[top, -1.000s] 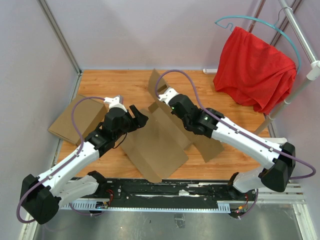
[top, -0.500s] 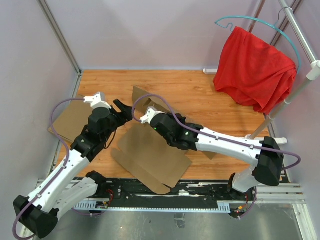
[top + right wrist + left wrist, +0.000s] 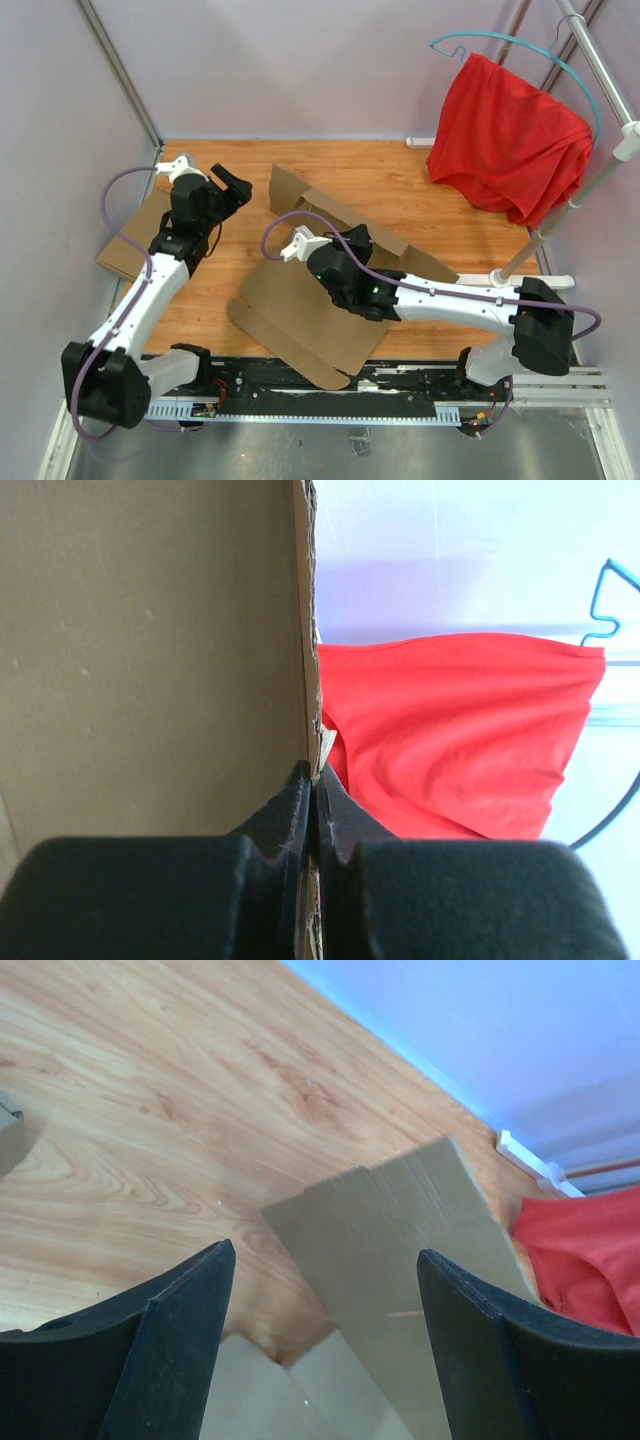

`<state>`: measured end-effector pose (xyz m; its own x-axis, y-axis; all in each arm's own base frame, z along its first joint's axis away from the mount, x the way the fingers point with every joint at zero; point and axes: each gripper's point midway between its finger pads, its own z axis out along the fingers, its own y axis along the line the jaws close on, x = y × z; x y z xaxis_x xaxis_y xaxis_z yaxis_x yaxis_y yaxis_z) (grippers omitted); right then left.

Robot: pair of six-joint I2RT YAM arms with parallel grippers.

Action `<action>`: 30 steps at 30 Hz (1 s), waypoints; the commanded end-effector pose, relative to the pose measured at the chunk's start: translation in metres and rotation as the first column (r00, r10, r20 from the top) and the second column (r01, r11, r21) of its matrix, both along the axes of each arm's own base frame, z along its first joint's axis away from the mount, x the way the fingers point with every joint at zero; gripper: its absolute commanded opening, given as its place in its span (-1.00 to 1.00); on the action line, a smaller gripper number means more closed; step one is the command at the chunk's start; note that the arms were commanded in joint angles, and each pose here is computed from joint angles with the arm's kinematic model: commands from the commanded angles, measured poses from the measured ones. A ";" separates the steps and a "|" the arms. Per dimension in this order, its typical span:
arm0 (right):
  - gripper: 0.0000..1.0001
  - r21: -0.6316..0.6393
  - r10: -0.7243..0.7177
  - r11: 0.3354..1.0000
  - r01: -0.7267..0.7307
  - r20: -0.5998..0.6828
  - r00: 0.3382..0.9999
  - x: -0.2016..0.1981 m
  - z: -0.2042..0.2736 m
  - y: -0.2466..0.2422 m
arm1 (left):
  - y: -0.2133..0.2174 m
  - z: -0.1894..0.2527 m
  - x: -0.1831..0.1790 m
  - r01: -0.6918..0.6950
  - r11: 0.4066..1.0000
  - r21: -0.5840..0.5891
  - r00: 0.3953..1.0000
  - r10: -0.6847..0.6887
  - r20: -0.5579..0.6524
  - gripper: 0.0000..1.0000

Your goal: Fold the paper box

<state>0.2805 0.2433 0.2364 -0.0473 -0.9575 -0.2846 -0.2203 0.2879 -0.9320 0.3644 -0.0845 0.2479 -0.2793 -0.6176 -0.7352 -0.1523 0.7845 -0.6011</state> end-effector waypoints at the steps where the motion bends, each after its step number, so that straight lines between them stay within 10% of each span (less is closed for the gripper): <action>1: -0.98 0.005 -0.021 1.000 0.020 0.080 0.997 -0.002 0.028 0.003 | 0.000 -0.001 0.032 0.073 0.994 -0.082 0.997 -0.070 0.046 0.58; 13: -0.98 -0.116 0.040 0.992 -0.045 -0.044 0.998 -0.006 0.013 0.012 | -0.031 -0.022 0.056 0.294 0.917 -0.269 0.935 -0.216 0.283 0.44; 30: -0.98 -0.230 0.056 0.967 -0.106 -0.211 0.976 -0.018 -0.043 0.022 | -0.033 -0.003 0.058 0.340 0.930 -0.136 0.901 -0.281 0.331 0.54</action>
<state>0.2670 0.2622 0.2004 0.0012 -0.9995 -0.0322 -0.4062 0.0289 -0.9133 0.4156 -0.1137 0.2252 -0.2827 -0.7041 -0.6514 0.2123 0.6163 -0.7583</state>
